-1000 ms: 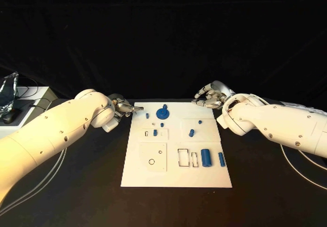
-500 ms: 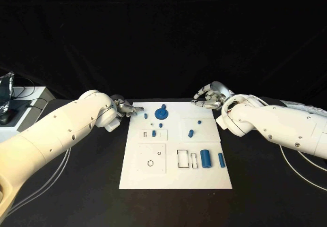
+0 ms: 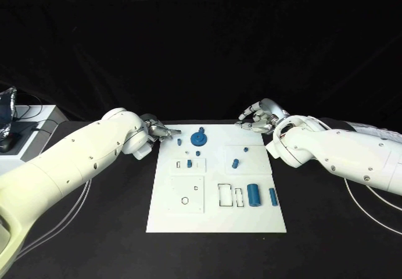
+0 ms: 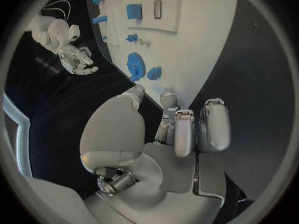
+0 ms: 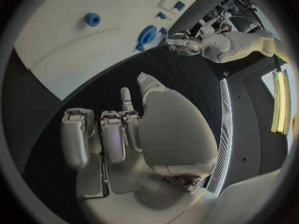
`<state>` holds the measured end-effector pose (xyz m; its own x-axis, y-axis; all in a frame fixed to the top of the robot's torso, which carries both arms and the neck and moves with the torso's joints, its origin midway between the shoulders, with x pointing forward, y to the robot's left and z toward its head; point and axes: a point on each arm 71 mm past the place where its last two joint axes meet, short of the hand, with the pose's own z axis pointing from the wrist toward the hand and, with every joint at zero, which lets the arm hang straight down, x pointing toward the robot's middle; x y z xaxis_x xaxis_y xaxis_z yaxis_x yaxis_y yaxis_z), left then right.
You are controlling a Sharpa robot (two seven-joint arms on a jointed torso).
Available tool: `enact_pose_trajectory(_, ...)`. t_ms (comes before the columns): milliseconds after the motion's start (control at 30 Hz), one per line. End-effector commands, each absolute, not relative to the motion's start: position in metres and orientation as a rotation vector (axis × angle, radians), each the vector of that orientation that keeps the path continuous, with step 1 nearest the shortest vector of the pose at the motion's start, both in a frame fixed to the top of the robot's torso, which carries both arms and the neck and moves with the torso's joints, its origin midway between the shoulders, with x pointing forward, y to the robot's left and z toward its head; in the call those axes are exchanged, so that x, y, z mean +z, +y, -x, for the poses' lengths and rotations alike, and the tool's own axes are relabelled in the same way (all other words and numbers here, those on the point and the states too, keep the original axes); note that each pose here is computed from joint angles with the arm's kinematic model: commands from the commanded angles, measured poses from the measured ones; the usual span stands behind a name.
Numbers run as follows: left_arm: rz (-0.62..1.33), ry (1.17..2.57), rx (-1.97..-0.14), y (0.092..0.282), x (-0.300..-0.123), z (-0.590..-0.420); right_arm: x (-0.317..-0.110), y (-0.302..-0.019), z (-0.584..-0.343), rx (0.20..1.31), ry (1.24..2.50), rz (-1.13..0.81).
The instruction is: Assemble the parts on the task board
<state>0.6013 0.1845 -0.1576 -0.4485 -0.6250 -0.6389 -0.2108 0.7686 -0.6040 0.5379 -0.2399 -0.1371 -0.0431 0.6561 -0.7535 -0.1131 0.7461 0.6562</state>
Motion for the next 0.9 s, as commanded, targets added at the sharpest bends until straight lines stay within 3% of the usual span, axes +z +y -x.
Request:
enact_pose_trajectory(33, 0.592, 2.037, -0.580, 0.1784, -0.1552, -0.6006, -0.1351, -0.2380, -0.5378, 0.670, 1.480, -0.447)
enact_pose_trajectory(900, 0.530, 2.113, -0.568, 0.1705, -0.1595, -0.5973, -0.1353, -0.2353, -0.5388, 0.673, 1.484, -0.445)
